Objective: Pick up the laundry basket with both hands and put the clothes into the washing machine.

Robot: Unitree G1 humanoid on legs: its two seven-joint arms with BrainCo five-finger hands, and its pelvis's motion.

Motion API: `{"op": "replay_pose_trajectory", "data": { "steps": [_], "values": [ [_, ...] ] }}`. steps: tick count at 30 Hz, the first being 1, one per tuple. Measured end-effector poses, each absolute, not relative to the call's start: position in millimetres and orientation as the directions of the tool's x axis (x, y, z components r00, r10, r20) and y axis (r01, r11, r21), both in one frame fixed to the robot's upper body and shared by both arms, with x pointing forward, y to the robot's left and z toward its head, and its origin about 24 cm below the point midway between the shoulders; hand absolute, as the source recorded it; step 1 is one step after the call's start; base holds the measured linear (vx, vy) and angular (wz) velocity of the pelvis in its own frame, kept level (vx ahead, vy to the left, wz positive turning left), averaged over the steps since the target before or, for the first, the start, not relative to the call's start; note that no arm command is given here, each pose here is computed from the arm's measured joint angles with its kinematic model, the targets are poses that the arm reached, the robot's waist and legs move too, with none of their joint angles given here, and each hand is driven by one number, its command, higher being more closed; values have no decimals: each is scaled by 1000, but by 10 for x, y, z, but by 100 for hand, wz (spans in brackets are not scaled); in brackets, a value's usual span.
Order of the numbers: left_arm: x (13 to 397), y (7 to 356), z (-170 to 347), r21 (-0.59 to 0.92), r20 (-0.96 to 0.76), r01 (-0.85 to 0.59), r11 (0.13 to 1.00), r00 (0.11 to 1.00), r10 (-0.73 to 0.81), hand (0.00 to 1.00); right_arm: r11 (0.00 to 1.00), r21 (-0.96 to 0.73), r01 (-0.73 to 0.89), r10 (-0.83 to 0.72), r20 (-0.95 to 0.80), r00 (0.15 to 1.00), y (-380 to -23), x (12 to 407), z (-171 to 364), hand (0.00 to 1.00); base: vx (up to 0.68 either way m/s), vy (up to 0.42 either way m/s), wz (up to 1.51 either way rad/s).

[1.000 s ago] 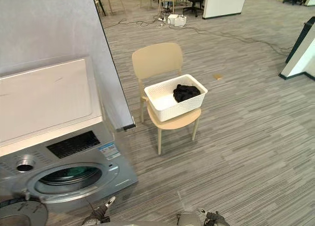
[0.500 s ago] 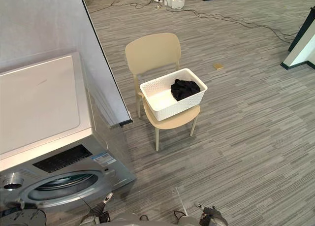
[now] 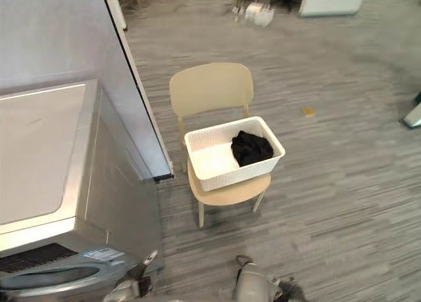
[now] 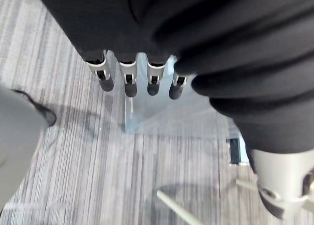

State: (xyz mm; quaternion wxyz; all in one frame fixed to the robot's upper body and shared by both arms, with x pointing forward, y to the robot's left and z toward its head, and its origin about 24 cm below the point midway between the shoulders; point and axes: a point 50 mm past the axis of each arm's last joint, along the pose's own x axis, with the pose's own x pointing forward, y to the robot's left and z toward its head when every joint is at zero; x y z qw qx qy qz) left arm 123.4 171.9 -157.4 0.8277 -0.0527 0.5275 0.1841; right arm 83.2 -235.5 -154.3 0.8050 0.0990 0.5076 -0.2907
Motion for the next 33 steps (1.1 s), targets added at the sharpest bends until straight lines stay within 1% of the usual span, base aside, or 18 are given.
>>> {"op": "replay_pose_trajectory", "data": {
  "steps": [3,7,10,14,17,19,22,26,29,33],
  "values": [
    [1179,1766,-1586,123,-895,-364,923,361,262,0,820,-136,556,-342,-895,286,-2301,739,-1586,0,205,-247,54],
    [1105,1775,-1612,141,-904,-348,927,337,264,0,823,-139,552,-333,-904,269,-2309,738,-1605,0,198,-211,53],
    [934,1908,-1639,174,-910,-395,902,286,301,0,829,-133,543,-315,-913,259,-2251,709,-1631,0,168,-184,72],
    [929,2036,-1620,208,-898,-380,901,291,330,0,827,-115,551,-307,-913,270,-2196,763,-1632,0,95,-157,45],
    [1002,1953,-1613,194,-896,-338,921,320,307,0,820,-136,557,-330,-906,265,-2268,754,-1618,0,51,-81,77],
    [1035,1917,-1612,193,-897,-305,933,332,294,0,805,-131,579,-345,-897,277,-2314,797,-1595,0,1,70,49],
    [982,1984,-1624,216,-900,-280,935,314,302,0,801,-89,592,-304,-912,275,-2147,815,-1629,0,31,38,28],
    [935,2006,-1638,219,-906,-300,929,292,308,0,821,-71,567,-278,-916,288,-2031,816,-1644,0,11,81,-3],
    [920,2001,-1642,219,-907,-298,929,288,307,0,817,-68,573,-273,-921,279,-2010,746,-1656,0,-10,53,-12],
    [959,2021,-1631,224,-903,-288,931,297,309,0,819,-65,570,-287,-906,310,-2074,775,-1625,0,72,-19,-1]
  ]
}}
